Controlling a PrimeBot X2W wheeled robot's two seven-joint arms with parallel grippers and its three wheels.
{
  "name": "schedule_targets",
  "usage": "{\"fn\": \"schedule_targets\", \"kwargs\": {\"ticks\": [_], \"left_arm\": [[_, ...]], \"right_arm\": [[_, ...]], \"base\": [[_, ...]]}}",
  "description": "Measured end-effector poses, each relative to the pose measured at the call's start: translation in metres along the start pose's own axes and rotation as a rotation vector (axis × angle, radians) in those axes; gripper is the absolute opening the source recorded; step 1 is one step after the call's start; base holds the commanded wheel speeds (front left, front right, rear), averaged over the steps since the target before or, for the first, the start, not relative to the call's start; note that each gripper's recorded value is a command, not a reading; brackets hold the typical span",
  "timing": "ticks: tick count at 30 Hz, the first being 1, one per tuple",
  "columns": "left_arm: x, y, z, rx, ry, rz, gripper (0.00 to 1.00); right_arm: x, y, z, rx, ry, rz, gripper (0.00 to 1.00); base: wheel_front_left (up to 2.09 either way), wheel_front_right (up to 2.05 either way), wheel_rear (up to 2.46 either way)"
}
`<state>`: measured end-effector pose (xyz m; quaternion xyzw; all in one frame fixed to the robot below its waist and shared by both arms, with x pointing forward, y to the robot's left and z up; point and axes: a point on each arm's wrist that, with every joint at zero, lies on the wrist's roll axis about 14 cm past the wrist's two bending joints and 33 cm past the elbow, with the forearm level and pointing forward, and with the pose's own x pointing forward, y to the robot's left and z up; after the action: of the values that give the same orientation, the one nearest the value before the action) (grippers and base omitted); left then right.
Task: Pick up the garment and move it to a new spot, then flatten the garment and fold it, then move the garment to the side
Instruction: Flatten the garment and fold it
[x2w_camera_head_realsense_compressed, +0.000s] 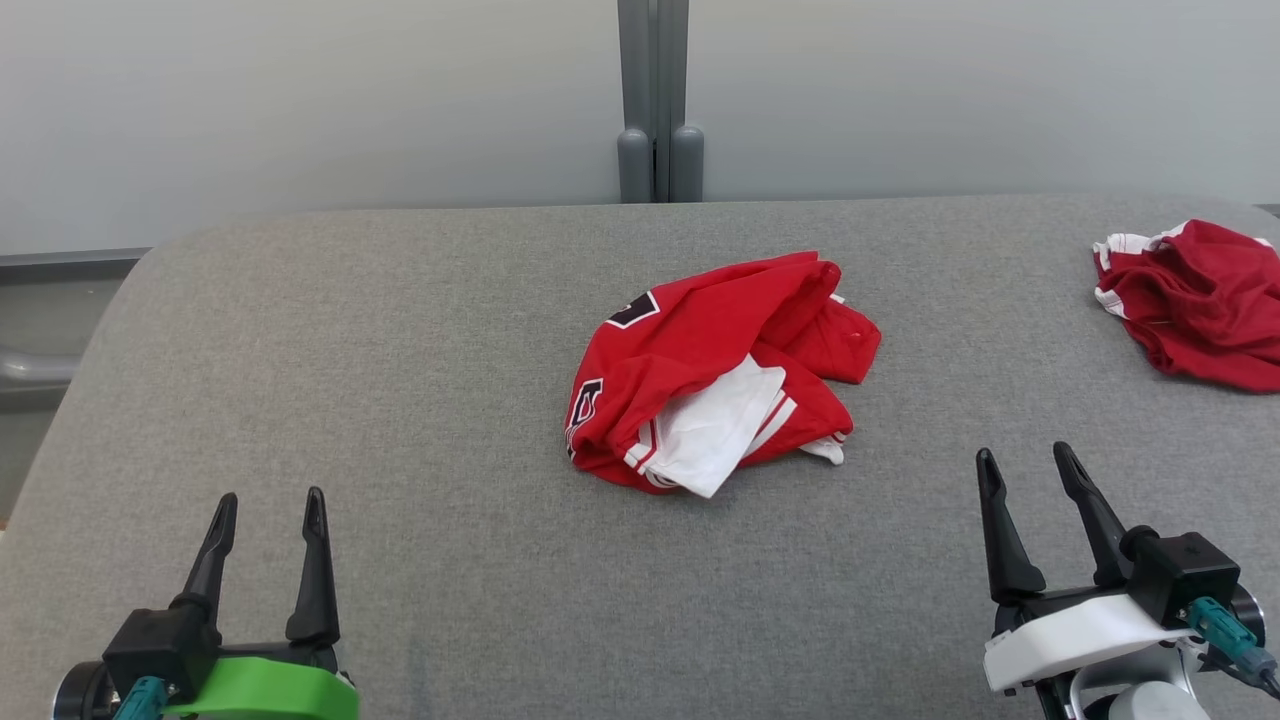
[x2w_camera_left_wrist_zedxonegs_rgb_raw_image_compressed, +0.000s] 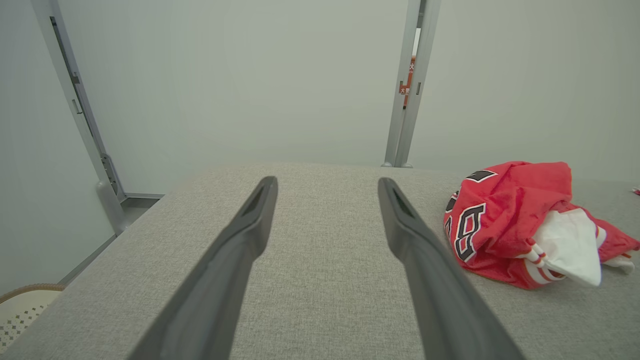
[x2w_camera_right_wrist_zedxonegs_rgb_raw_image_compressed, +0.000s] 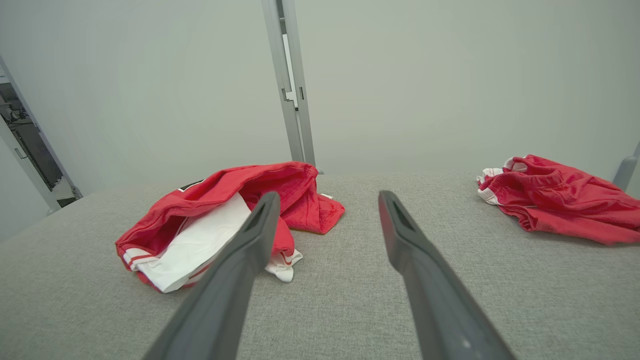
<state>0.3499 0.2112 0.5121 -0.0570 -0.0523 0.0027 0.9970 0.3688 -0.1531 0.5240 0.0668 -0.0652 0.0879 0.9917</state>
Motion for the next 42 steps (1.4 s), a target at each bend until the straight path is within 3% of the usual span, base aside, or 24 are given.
{"fn": "schedule_targets", "kwargs": {"ticks": [36, 42], "left_arm": [[0.002, -0.002, -0.007, 0.001, 0.022, -0.005, 1.0], [0.018, -0.024, -0.002, 0.005, 0.002, -0.068, 1.0]], "right_arm": [[-0.002, -0.003, -0.005, 0.01, 0.014, -0.015, 1.0], [0.001, -0.001, -0.009, 0.012, 0.025, -0.011, 1.0]], "base": [[0.0, 0.0, 0.0], [0.0, 0.0, 0.0]]}}
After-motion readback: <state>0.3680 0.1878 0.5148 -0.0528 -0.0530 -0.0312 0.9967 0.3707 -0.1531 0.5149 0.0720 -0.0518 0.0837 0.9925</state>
